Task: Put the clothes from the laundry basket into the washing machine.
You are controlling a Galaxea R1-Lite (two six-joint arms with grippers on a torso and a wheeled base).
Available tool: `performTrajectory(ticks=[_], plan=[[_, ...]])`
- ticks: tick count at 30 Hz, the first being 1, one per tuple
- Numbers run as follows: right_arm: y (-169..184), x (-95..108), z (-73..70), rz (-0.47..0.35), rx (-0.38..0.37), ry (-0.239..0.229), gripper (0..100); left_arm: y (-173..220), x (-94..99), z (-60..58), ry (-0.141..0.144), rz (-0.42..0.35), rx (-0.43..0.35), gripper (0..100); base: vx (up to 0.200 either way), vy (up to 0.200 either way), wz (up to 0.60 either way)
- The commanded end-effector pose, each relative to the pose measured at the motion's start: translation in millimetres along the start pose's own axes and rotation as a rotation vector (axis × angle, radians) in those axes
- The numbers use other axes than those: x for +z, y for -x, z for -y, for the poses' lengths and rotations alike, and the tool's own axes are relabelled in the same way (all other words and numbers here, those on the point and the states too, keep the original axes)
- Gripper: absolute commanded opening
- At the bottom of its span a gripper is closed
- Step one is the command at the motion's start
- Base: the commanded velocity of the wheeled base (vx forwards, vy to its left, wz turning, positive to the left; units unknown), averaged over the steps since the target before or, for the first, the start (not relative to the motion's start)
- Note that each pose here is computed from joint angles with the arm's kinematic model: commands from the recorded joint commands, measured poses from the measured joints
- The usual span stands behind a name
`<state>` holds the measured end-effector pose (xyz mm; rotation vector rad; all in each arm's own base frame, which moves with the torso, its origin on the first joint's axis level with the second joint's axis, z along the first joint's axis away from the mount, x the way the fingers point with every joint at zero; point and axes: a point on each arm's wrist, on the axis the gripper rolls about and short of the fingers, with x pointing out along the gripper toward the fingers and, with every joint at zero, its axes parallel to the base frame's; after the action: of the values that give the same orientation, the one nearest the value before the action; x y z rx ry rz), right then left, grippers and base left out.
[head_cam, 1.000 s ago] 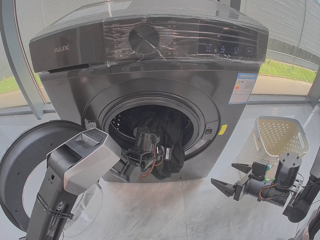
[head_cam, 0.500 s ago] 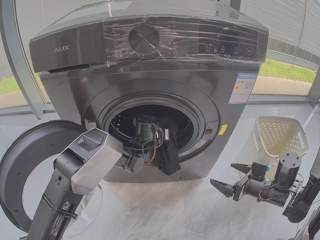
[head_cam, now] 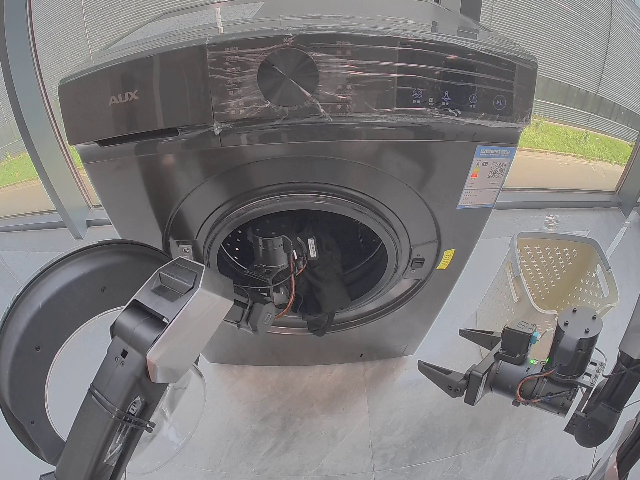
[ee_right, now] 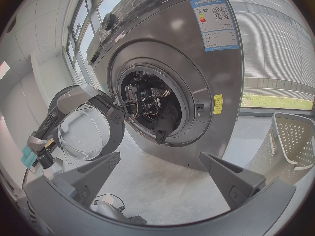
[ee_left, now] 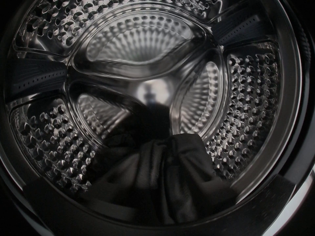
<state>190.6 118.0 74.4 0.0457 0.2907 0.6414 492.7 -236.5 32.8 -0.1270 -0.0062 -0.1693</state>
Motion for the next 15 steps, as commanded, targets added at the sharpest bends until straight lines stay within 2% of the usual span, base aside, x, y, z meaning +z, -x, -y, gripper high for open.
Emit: performTrajectory(ticks=[1,2,3,7,12,15], plan=[[0,-1,0.0,-0.005,0.001,-0.001,100,9,-9.3,4.6,-0.017,-0.052,-0.016,100,0.0,0.0,0.0],[0,-1,0.0,-0.005,0.001,-0.001,100,9,-9.3,4.6,-0.017,-0.052,-0.016,100,0.0,0.0,0.0],[0,-1,0.0,-0.003,0.001,-0.001,100,21,-2.8,13.2,-0.027,-0.084,-0.049,100,0.0,0.0,0.0],[-1,2,-0.2,0.012,0.003,0.001,100,48,-5.5,24.0,-0.049,-0.19,-0.155,100,0.0,0.0,0.0],[-2,1,-0.4,0.009,0.004,0.001,100,72,-14.5,23.7,-0.065,-0.293,-0.236,100,0.0,0.0,0.0],[-1,2,-0.9,0.011,0.006,0.002,100,74,-21.8,22.3,-0.074,-0.314,-0.24,100,0.0,0.0,0.0]])
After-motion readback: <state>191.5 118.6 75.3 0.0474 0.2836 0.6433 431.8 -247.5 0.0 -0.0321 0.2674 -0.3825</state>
